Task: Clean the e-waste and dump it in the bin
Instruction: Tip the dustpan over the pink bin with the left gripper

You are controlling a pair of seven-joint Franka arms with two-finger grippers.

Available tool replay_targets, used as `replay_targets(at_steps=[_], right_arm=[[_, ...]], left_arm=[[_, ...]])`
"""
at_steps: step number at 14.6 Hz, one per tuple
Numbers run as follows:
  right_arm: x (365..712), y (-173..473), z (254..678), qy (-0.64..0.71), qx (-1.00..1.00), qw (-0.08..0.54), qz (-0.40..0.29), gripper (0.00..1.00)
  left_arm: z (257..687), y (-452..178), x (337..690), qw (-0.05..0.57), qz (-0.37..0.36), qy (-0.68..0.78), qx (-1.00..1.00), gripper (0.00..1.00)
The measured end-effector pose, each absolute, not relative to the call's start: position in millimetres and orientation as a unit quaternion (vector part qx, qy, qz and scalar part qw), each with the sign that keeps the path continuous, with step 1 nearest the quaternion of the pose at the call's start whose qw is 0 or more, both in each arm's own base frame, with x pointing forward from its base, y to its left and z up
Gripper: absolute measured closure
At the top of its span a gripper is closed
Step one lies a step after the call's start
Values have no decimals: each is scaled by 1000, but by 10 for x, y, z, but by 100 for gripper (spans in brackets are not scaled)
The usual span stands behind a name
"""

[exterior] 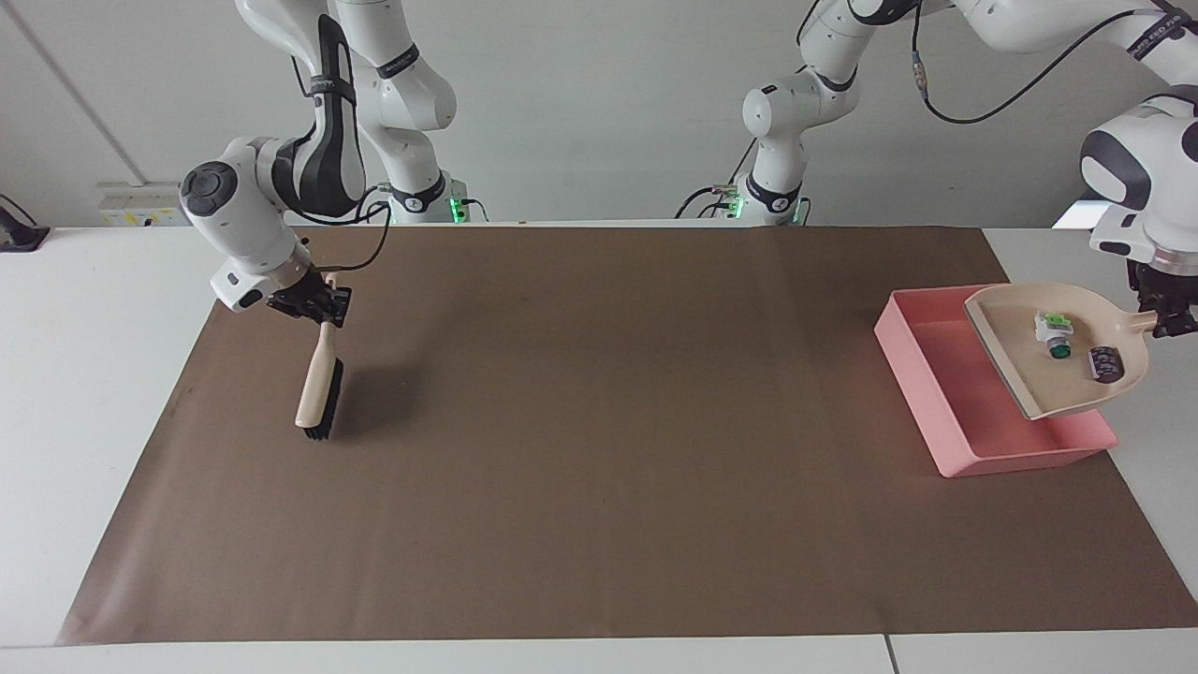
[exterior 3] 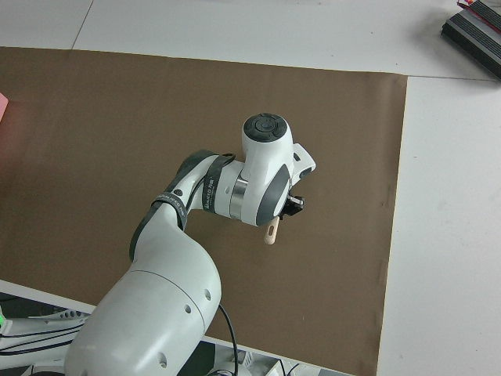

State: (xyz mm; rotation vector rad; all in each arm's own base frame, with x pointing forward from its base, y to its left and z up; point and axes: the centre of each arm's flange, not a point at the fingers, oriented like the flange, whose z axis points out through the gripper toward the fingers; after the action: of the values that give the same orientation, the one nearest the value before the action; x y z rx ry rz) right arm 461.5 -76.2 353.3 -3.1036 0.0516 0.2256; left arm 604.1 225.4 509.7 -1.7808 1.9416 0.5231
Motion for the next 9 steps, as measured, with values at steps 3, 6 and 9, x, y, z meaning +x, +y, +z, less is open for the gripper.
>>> replay_targets(at_steps=[3,6,9], right_arm=[[4608,-766,3510,17,-997,14,69,74],[4601,-783,3488,19,-998,14,66,74],[4584,-816,3449,23,-997,14,66,74]], left_arm=[[4971,1966,6119,276,252,698,-610,67],[4759,1808,6085,311,295,686,-588,67],[4706,1693,6033,344,331,669,-569,67]])
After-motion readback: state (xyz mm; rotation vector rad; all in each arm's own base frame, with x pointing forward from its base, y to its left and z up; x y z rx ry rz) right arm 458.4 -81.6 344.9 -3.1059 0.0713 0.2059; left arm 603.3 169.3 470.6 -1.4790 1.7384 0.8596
